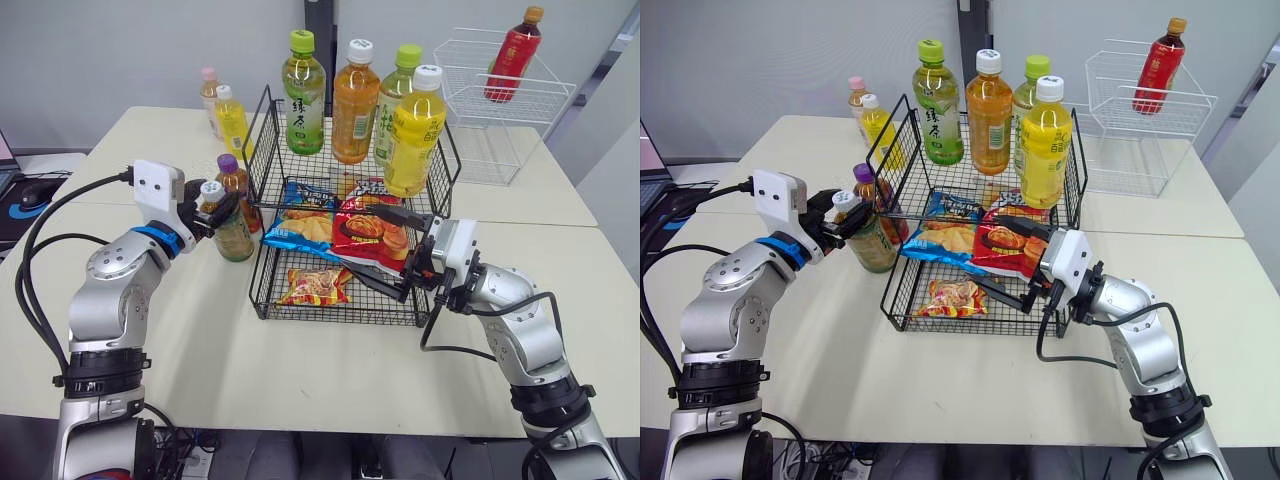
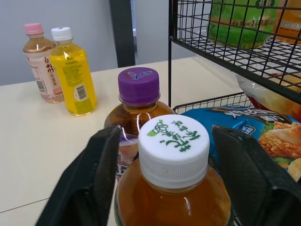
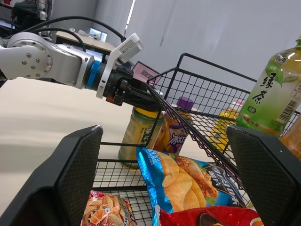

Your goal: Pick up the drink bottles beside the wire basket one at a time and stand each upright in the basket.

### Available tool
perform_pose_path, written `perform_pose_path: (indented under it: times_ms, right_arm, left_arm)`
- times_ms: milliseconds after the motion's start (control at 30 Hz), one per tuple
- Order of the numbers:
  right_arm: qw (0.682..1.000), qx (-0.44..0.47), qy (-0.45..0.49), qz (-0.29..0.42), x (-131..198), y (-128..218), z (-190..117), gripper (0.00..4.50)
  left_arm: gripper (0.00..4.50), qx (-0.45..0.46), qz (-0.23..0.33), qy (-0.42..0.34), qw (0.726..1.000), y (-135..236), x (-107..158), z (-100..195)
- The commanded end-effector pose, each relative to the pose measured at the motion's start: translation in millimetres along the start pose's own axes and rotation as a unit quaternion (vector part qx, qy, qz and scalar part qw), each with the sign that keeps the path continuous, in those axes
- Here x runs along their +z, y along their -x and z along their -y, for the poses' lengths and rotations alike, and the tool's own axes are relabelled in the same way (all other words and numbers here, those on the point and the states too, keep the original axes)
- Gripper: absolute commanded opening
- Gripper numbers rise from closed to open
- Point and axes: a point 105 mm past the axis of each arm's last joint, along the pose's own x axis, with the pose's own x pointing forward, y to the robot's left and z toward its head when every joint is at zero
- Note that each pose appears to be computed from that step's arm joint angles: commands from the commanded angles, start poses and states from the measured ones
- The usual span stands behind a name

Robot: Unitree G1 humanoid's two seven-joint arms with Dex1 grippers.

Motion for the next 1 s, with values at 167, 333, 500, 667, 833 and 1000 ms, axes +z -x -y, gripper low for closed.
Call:
perform_pose_path:
  times_ms: [167, 333, 500, 667, 833, 1000]
  right_arm:
    - [0.999, 0.000, 0.023, 0.022, 14.7, 0.1, 2.2, 4.50]
    - [0.999, 0.000, 0.024, 0.026, 16.3, 0.1, 1.0, 4.50]
    - [0.999, -0.001, 0.020, 0.039, 20.9, 0.2, -0.4, 4.50]
    - [0.998, -0.003, 0.026, 0.058, 26.8, -2.5, -0.8, 4.50]
    - [0.996, -0.015, 0.036, 0.077, 31.5, -6.5, 1.8, 4.50]
    - [0.994, -0.045, 0.051, 0.086, 33.8, -4.7, 7.6, 4.50]
  left_arm:
    - [1.39, -0.011, 0.007, -0.008, 1.000, 1.9, 3.7, -2.7]
    - [1.39, -0.005, 0.025, -0.013, 1.000, 12.0, 15.1, -12.2]
    - [1.39, -0.041, 0.068, 0.000, 0.997, 41.2, 59.1, -21.9]
    - [1.39, -0.115, 0.075, 0.032, 0.990, 84.7, 109.4, -29.7]
    - [1.39, -0.158, 0.061, 0.019, 0.985, 108.7, 149.1, -27.2]
    - [1.39, -0.206, 0.097, -0.012, 0.974, 108.7, 200.7, -10.5]
